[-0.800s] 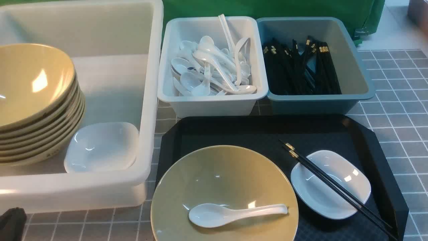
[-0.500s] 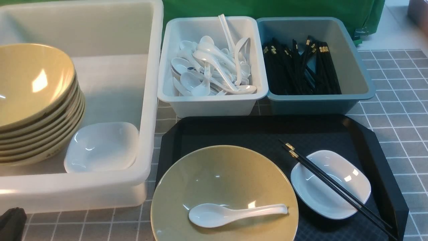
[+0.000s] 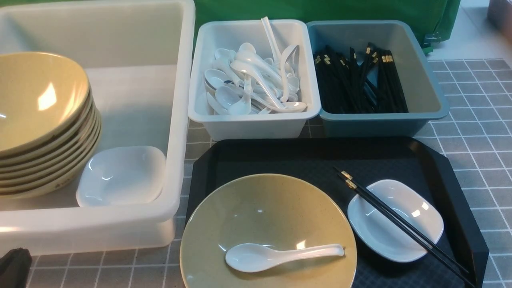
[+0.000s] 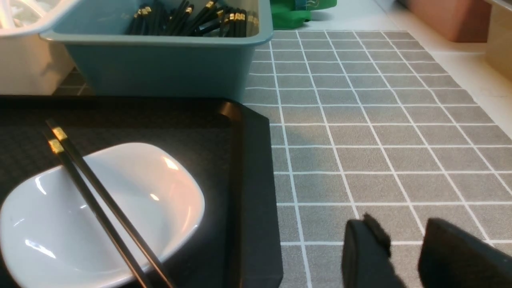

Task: On grey table put chopsticks spoon bowls plates into blue grey white boxes.
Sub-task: 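Move the grippers toward the tableware on the black tray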

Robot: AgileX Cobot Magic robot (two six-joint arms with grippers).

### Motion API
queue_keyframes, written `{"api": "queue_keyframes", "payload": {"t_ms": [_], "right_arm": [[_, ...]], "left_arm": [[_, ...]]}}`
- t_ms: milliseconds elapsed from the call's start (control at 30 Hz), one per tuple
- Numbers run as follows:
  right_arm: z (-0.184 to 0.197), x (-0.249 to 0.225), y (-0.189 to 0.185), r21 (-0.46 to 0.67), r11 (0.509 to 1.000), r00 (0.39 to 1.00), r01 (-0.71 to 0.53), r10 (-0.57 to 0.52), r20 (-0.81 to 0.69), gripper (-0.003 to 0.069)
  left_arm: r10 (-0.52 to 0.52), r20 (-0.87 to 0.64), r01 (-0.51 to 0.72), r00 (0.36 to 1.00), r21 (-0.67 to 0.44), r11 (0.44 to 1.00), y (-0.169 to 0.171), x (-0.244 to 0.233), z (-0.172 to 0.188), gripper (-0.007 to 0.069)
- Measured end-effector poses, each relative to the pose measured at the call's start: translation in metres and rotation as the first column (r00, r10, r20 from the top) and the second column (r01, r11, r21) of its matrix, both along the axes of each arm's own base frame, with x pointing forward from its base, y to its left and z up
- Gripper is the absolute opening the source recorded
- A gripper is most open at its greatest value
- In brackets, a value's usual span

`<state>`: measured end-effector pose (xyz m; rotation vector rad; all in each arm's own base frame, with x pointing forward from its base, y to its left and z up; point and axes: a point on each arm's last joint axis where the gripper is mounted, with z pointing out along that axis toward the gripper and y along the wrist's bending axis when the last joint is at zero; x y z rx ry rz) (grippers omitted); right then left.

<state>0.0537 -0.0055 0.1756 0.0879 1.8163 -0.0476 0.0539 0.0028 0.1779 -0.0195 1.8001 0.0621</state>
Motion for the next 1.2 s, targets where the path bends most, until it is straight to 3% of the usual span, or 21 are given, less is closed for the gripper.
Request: {"api": "queue_keyframes", "payload": {"t_ms": [1200], "right_arm": [[0.0000, 0.0000, 0.0000, 0.000, 1.000, 1.000, 0.000, 0.000, 0.000, 0.0238]], "left_arm": [[0.001, 0.001, -0.001, 1.000, 0.015, 1.000, 0.0004, 0.0000, 0.0002, -0.0011]]}}
